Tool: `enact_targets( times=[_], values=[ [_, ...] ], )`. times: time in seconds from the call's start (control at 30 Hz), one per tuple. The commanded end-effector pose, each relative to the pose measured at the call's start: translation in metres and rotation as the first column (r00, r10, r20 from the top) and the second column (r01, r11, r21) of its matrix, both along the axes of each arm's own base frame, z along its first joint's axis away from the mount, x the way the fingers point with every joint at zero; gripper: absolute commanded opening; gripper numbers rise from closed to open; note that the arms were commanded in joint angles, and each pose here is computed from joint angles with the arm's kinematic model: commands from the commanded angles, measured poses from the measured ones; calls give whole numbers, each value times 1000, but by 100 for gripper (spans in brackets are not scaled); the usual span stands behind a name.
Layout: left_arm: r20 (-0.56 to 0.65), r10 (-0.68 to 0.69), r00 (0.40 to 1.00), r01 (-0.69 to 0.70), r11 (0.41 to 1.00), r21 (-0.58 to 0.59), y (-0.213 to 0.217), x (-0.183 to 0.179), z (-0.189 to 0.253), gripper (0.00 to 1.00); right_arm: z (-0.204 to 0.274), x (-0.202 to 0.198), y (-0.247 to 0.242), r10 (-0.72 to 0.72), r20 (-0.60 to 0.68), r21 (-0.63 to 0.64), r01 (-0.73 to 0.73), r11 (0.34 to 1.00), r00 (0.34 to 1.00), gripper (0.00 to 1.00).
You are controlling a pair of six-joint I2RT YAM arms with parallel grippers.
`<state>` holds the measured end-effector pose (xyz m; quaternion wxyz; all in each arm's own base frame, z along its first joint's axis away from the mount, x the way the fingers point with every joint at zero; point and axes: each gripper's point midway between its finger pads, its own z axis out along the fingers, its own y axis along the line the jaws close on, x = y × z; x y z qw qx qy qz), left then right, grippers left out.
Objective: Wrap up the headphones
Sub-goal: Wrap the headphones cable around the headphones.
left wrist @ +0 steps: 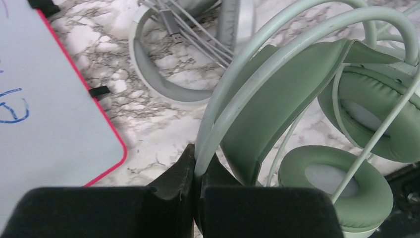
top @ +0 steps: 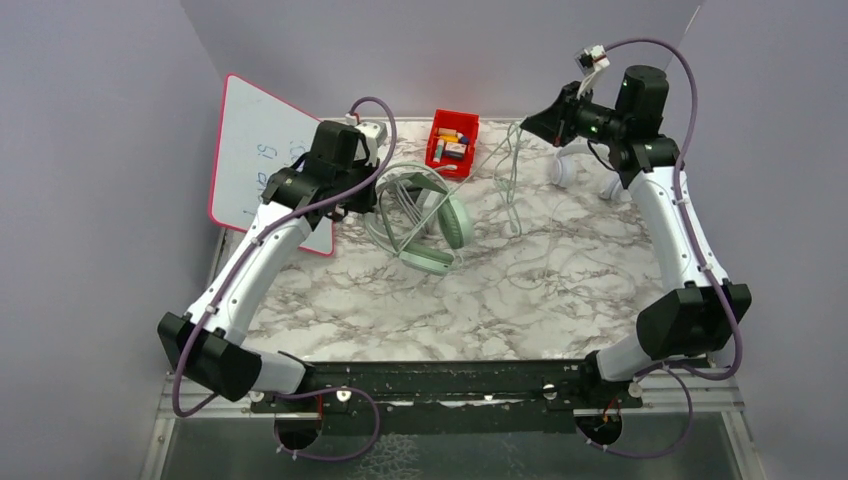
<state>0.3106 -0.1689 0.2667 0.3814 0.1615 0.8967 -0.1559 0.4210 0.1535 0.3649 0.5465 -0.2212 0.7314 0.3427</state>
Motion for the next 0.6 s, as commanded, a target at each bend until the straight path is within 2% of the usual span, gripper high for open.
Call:
enact_targets(
  times=[0.0, 0.13, 0.27, 0.4, 0.57],
  values=[
    [107, 96, 990, -100, 994, 32, 4, 32, 14, 0, 3, -34, 19, 146, -112, 33, -144, 989, 983, 0],
    [89, 21, 996, -24, 999, 40, -15, 31, 6, 0, 5, -20, 19, 110, -143, 15, -109, 994, 984, 0],
    [93, 33, 995, -42, 995, 88, -16, 30, -3, 0, 22, -17, 28, 133, -147, 55, -126, 991, 980, 0],
    [119, 88, 989, -101, 989, 105, -10, 39, -4, 0, 34, -25, 37, 153, -150, 43, -148, 988, 977, 0],
    [165, 187, 968, -206, 973, 102, -5, 62, 5, 0, 40, -55, 45, 198, -170, 51, -192, 980, 965, 0]
  ],
)
